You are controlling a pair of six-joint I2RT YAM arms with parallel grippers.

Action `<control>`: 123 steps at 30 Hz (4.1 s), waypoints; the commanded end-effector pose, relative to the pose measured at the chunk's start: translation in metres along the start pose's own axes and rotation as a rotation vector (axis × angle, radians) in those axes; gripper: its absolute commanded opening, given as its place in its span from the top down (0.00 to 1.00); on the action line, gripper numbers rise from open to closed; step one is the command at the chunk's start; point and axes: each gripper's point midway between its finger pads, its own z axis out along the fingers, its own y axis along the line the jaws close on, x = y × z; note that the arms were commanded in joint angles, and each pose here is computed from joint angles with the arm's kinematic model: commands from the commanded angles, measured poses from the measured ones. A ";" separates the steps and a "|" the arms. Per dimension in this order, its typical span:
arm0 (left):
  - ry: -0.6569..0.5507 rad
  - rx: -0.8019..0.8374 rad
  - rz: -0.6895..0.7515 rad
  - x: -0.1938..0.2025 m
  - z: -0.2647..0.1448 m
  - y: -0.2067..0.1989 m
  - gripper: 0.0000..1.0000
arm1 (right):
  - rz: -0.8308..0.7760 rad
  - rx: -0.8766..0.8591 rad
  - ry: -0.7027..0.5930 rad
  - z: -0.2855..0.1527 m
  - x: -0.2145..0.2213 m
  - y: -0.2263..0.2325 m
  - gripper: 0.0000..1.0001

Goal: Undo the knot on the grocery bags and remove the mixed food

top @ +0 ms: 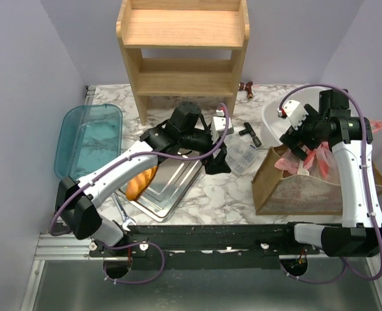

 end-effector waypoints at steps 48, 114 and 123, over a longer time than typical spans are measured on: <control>-0.043 -0.180 0.005 0.030 -0.102 0.011 0.02 | 0.195 0.139 -0.136 -0.026 -0.050 -0.053 0.18; -0.012 -0.243 0.023 0.033 -0.116 0.008 0.02 | 0.099 0.115 -0.170 -0.048 -0.048 -0.080 0.81; 0.000 -0.248 0.015 0.037 -0.118 0.006 0.02 | -0.066 0.040 -0.175 -0.079 -0.011 0.008 0.76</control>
